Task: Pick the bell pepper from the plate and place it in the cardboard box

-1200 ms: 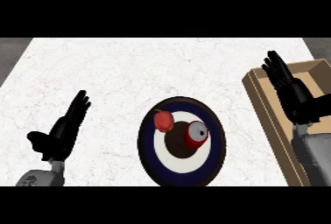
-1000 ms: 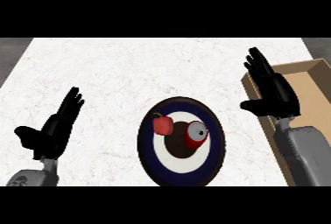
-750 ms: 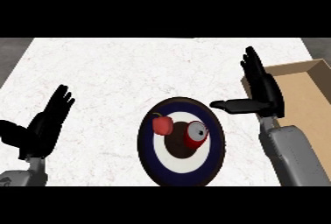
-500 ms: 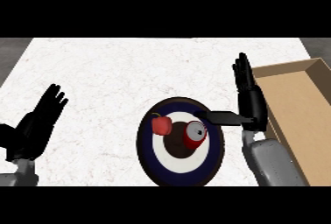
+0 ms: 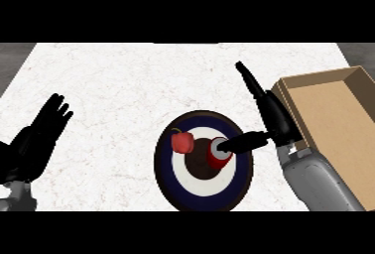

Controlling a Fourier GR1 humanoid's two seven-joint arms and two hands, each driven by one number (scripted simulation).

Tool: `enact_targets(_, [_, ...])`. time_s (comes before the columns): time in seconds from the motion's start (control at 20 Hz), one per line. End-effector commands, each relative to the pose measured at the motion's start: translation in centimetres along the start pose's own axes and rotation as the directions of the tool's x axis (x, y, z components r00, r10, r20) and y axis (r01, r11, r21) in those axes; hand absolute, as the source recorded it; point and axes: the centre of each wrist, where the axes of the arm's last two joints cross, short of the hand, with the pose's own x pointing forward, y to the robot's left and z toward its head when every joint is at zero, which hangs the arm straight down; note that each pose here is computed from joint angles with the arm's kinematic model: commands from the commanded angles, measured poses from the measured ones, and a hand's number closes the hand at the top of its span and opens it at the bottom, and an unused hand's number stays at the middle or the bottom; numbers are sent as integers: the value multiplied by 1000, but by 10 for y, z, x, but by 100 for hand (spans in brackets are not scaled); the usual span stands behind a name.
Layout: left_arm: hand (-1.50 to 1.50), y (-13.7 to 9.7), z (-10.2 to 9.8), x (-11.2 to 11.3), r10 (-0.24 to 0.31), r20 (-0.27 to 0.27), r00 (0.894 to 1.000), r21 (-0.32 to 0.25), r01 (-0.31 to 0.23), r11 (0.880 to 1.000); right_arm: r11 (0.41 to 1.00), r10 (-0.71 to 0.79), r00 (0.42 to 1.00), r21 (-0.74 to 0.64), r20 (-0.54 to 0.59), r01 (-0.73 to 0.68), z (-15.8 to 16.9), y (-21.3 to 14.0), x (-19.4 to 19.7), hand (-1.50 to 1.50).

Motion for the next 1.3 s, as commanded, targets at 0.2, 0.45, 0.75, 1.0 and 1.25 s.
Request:
enact_targets(0.2, [0,-2,6,-8,-8,-7,1000,-7,8,1000,896,385,905,309,-181,-319,-28,13,68,-150])
enact_targets(0.45, [0,5,-5,10,0,-2,1000,13,0,1000,841,430,869,459,-245,-287,-45,41,87,-150])
enact_targets(0.75, [0,-3,10,0,3,-5,1000,-17,-3,1000,832,390,853,529,-346,-166,-63,41,106,-150])
enact_targets(1.0, [0,-4,4,13,16,-9,1000,0,-16,1000,810,434,825,557,-361,-183,-68,41,75,-150])
enact_targets(1.25, [0,0,10,6,-1,4,1000,5,1,1000,792,460,811,579,-361,-192,-54,61,66,-150])
